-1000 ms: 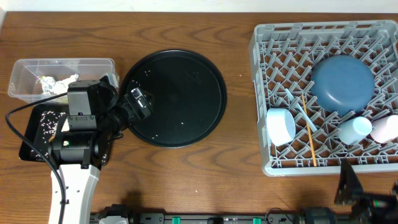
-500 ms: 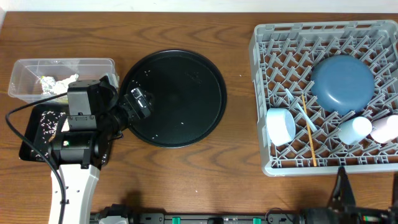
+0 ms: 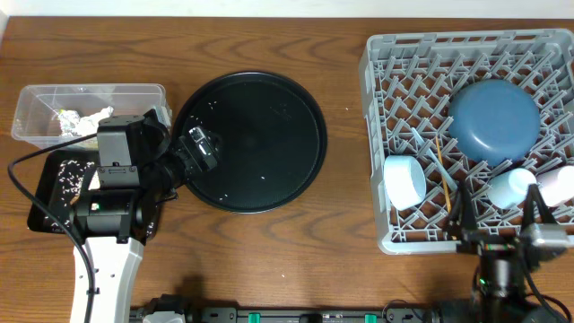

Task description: Sort waste into correct bins and load items into the dishwasher rack

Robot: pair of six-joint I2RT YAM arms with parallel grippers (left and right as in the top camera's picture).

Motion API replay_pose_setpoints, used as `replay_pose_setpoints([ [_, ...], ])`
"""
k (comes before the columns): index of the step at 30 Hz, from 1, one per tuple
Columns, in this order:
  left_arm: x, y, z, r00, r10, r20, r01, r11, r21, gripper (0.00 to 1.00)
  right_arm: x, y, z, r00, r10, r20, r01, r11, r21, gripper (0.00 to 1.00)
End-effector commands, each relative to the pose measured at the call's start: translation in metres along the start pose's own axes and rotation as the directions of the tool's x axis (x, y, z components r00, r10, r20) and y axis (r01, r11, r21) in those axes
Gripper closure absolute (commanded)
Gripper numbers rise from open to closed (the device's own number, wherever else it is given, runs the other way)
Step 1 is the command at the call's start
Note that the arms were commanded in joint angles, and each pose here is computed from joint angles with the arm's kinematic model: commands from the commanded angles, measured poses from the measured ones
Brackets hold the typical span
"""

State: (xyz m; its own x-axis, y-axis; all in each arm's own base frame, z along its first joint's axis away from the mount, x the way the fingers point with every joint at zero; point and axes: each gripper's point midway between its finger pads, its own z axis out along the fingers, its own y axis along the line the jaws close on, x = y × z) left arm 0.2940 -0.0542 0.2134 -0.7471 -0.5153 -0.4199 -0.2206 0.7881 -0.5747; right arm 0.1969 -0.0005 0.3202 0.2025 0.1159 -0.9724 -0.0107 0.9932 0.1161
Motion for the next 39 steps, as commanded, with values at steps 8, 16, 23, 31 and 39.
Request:
replay_pose_setpoints([
  [8, -0.005, -0.001, -0.003, 1.0, 0.014, 0.018, -0.014, 1.0, -0.004, 0.02, 0.075, -0.004, 0.021, 0.997, 0.079, -0.024, -0.079, 0.997, -0.016, 0.01],
  [16, -0.005, -0.001, -0.003, 1.0, 0.014, 0.018, -0.014, 1.0, -0.004, 0.02, 0.11, -0.007, 0.024, 0.996, 0.078, -0.032, -0.078, 0.997, -0.014, 0.01],
  [23, -0.005, -0.001, -0.003, 1.0, 0.014, 0.018, -0.014, 1.0, -0.004, 0.02, 0.132, -0.013, 0.023, 0.99, 0.073, -0.121, -0.071, 0.997, 0.018, 0.01],
  [31, -0.005, -0.001, -0.003, 1.0, 0.014, 0.018, -0.014, 1.0, -0.004, 0.02, 0.168, -0.016, 0.016, 0.962, 0.068, -0.264, -0.06, 0.997, 0.039, 0.01],
  [39, -0.005, -0.001, -0.003, 1.0, 0.014, 0.018, -0.014, 1.0, -0.004, 0.02, 0.168, -0.016, 0.015, 0.961, 0.068, -0.268, -0.059, 0.997, 0.039, 0.01],
])
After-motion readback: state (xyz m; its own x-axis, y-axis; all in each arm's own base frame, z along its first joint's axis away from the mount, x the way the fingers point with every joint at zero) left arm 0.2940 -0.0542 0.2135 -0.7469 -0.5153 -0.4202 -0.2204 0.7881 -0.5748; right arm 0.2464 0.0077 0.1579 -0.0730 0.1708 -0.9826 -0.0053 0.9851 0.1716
